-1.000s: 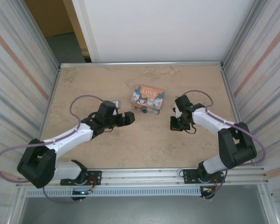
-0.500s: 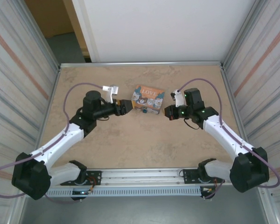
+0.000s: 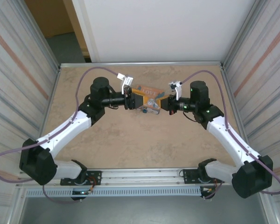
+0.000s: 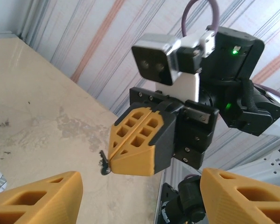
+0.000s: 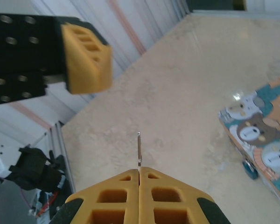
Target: Unlock a padlock with a key
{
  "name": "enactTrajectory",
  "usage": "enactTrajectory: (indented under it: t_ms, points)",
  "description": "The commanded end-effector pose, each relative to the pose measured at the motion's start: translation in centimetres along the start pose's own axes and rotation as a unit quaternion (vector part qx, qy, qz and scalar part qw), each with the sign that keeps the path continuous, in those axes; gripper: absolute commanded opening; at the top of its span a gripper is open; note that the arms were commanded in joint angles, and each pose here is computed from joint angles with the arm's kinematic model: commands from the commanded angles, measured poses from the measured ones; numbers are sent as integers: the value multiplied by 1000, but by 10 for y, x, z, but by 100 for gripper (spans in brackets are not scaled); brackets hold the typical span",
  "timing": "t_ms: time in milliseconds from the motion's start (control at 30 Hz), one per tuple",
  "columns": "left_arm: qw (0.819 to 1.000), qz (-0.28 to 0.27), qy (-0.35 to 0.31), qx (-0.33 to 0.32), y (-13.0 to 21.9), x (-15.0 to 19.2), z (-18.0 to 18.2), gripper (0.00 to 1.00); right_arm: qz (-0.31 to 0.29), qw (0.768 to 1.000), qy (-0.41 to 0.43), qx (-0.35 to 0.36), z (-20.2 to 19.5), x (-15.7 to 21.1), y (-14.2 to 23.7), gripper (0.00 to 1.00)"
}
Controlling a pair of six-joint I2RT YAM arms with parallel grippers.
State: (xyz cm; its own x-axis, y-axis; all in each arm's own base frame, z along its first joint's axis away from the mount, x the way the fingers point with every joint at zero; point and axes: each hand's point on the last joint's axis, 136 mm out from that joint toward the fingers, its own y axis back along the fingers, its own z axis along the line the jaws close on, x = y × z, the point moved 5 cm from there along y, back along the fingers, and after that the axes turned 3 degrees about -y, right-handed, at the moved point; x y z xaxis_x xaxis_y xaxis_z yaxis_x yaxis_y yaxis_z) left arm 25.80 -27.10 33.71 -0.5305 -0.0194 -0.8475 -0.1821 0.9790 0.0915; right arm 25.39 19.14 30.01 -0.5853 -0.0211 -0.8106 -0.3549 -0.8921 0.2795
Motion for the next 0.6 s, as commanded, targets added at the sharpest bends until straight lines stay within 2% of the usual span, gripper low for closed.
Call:
enactTrajectory:
  t_ms: [0,300,567]
  points:
    - [999,-6,-29,29,-3,-13,-12,67,-19,998,44,-50,27,-16,7,0]
    - [998,18,-35,43,-18,-7,-15,63,-16,995,58,-78,44,-22,5,0]
    - [998,25,-34,44,-24,-5,-15,47,-14,994,62,-85,49,-24,2,0]
